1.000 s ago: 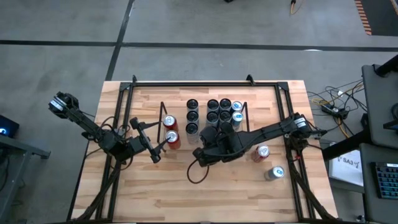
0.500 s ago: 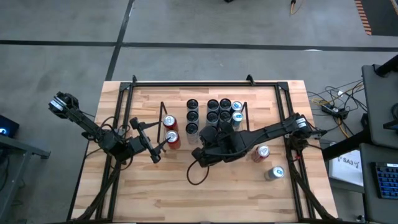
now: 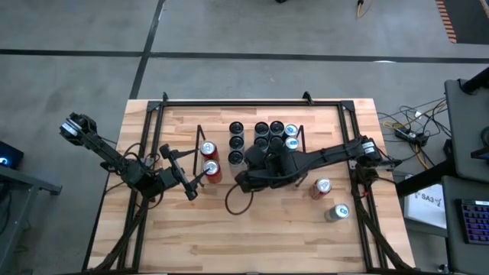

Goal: Place canned beverage on shelf
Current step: Put the white and blue soda can on the shelf aligned with the other white and blue soda can

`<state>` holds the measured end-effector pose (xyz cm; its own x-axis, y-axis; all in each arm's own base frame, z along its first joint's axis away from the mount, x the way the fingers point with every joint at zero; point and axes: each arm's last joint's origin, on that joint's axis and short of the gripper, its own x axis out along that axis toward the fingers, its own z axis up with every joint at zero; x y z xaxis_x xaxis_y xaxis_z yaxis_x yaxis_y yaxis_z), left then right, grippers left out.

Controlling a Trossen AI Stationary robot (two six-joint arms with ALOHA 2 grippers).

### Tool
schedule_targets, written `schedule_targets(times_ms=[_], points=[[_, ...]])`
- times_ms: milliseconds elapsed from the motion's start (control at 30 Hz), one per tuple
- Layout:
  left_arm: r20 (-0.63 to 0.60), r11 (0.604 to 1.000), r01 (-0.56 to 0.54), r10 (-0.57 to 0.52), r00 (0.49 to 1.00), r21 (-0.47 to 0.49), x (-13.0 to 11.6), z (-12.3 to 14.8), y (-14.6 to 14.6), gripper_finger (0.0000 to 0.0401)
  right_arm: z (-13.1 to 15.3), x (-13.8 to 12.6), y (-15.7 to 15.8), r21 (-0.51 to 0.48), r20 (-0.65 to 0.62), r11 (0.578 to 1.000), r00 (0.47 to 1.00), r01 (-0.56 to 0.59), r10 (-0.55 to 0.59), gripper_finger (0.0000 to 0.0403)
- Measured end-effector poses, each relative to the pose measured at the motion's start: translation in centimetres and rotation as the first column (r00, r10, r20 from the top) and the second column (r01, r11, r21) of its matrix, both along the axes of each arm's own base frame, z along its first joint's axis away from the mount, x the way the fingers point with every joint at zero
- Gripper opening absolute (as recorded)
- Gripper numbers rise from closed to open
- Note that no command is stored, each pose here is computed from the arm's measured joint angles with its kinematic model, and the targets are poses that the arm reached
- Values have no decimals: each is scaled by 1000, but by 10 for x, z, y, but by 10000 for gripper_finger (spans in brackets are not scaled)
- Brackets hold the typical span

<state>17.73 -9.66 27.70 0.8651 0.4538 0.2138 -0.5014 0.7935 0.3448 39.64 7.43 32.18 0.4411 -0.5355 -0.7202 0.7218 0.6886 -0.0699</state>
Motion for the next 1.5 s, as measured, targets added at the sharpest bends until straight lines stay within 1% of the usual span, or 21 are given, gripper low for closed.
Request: schedule_targets(times_ms=[200, 400, 1167, 1500], points=[[0, 1000, 0, 0, 1000, 0, 0, 0, 0, 311, -5, -1, 0, 13, -24, 1000, 1000, -1, 2, 9], [0, 1000, 0, 0, 1000, 0, 0, 0, 0, 311, -12, -2, 0, 6, -40, 1000, 999, 12, -12, 9], [-2, 1000, 0, 0, 1000, 3, 0, 0, 0, 311, -12, -3, 4, 17, -37, 1000, 999, 10, -10, 9], [-2, 1000, -1, 1, 1000, 3, 0, 0, 0, 311, 5, -5, 5, 21, -20, 999, 999, -25, 26, 9]])
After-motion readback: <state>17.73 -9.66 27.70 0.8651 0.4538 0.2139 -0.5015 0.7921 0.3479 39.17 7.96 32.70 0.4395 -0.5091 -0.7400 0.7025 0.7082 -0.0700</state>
